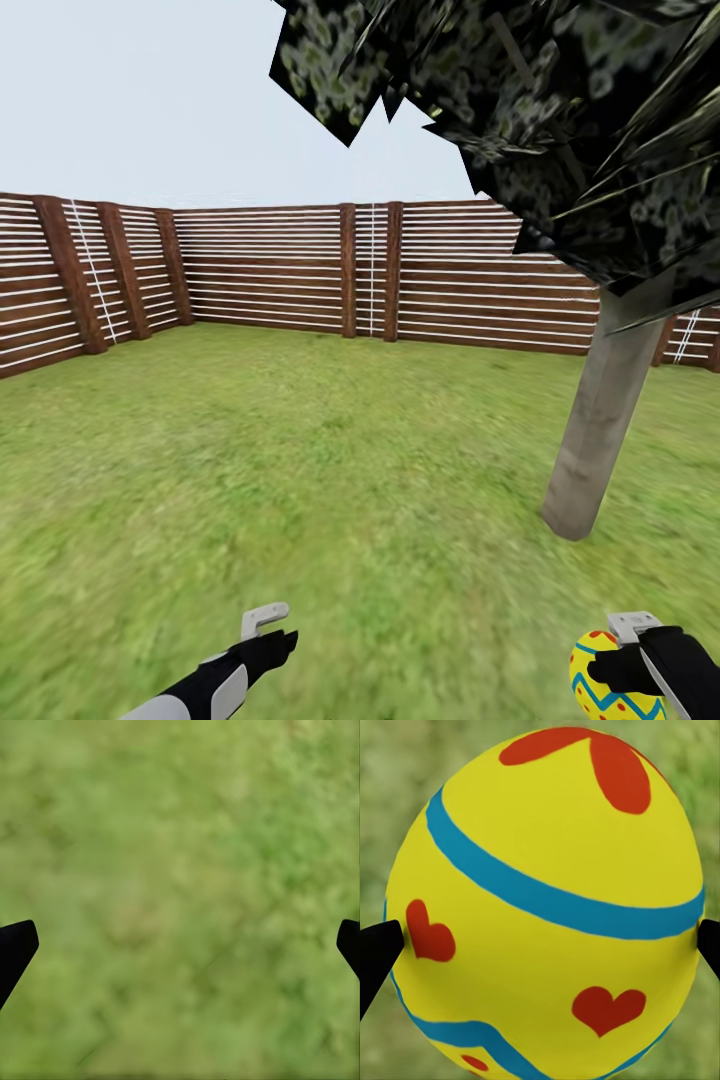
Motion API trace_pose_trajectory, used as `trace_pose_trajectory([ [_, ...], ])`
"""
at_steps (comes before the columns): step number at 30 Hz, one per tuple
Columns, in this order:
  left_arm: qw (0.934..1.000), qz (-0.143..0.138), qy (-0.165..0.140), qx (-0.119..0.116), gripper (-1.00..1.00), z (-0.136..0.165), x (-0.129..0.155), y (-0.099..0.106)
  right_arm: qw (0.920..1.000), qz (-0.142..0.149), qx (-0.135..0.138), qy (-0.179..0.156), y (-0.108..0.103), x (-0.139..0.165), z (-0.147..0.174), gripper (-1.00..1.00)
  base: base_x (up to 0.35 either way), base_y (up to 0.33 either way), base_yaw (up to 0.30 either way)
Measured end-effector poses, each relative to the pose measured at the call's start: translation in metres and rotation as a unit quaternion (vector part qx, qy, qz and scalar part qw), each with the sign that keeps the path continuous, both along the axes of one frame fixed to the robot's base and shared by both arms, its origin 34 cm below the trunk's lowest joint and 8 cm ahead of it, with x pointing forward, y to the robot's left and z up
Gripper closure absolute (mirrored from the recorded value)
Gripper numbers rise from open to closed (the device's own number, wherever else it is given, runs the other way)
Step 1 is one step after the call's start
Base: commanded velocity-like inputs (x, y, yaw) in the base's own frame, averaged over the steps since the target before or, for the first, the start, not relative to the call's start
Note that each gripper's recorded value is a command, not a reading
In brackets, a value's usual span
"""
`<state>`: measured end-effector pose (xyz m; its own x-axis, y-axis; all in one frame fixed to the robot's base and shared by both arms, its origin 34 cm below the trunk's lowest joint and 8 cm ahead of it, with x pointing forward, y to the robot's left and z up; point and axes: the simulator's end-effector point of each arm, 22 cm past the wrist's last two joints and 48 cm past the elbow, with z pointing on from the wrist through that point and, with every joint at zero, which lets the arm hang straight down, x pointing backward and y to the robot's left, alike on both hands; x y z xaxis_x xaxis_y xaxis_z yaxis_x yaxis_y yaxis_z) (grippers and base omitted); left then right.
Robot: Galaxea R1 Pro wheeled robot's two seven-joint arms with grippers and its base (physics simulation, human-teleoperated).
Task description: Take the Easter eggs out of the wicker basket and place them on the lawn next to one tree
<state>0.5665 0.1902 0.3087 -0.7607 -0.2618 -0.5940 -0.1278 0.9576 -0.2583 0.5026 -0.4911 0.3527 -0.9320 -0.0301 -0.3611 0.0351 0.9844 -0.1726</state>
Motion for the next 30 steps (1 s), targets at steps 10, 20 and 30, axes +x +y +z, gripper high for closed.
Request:
trace_pose_trajectory([
  [10,1.0000,0.003,-0.008,0.001,-1.00,-0.016,0.001,0.003,1.0000,0.000,0.000,0.001,0.000,-0.006,-0.022,1.00,0.000,0.000,0.000],
  [20,0.9999,0.009,-0.010,0.001,-1.00,-0.023,0.010,0.007,0.9998,0.000,0.001,0.022,0.000,-0.014,-0.040,1.00,0.000,0.000,0.000],
  [30,0.9959,0.070,-0.056,-0.012,-1.00,-0.001,0.051,0.041,0.9991,0.001,0.001,0.042,0.001,-0.022,-0.058,1.00,0.000,0.000,0.000],
])
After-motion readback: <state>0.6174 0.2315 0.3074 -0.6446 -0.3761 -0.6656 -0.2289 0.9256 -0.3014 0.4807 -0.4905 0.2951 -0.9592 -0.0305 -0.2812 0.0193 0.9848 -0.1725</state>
